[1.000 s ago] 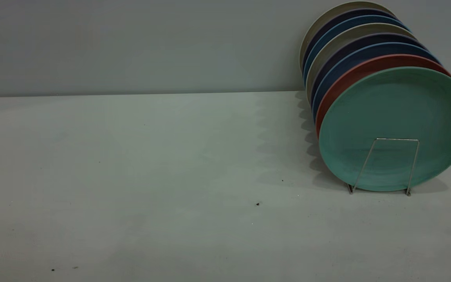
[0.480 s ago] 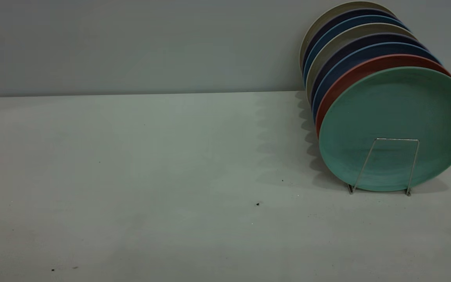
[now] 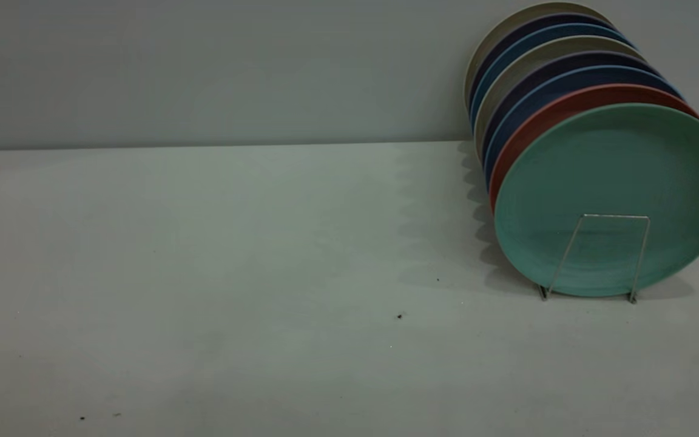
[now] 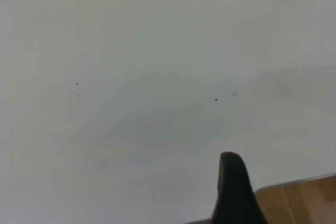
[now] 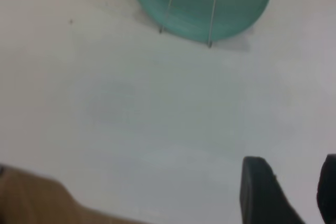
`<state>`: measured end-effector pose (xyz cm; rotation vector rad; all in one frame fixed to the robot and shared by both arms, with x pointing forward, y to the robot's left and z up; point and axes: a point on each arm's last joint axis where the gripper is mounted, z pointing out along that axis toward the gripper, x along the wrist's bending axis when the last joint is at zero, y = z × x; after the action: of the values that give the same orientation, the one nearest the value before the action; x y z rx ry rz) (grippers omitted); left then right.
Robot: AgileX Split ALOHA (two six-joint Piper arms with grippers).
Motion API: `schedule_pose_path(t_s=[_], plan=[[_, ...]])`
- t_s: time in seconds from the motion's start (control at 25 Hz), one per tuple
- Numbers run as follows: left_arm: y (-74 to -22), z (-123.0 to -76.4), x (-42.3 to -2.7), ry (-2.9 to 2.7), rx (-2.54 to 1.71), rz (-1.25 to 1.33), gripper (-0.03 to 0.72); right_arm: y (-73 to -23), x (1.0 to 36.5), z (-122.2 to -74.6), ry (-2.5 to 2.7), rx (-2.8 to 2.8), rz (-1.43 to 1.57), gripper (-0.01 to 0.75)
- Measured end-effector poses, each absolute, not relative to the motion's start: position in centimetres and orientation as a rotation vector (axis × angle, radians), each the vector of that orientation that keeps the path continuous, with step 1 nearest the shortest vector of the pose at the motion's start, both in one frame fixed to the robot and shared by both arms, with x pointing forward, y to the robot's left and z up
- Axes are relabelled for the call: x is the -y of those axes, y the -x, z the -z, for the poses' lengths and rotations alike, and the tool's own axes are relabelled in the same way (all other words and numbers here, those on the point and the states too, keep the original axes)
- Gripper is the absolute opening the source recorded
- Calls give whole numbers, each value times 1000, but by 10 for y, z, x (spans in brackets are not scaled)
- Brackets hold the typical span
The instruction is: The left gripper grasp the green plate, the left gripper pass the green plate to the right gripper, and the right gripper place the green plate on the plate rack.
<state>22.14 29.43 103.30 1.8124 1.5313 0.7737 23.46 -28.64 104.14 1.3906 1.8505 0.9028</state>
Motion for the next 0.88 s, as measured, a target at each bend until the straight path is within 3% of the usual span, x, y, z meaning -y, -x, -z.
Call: schedule_pose_path(t_s=[0.88], plan=[[-221,-1033,-295,-1825,-1508,-764,506,-229,286,-1041,-1365,-1823,-923,278]])
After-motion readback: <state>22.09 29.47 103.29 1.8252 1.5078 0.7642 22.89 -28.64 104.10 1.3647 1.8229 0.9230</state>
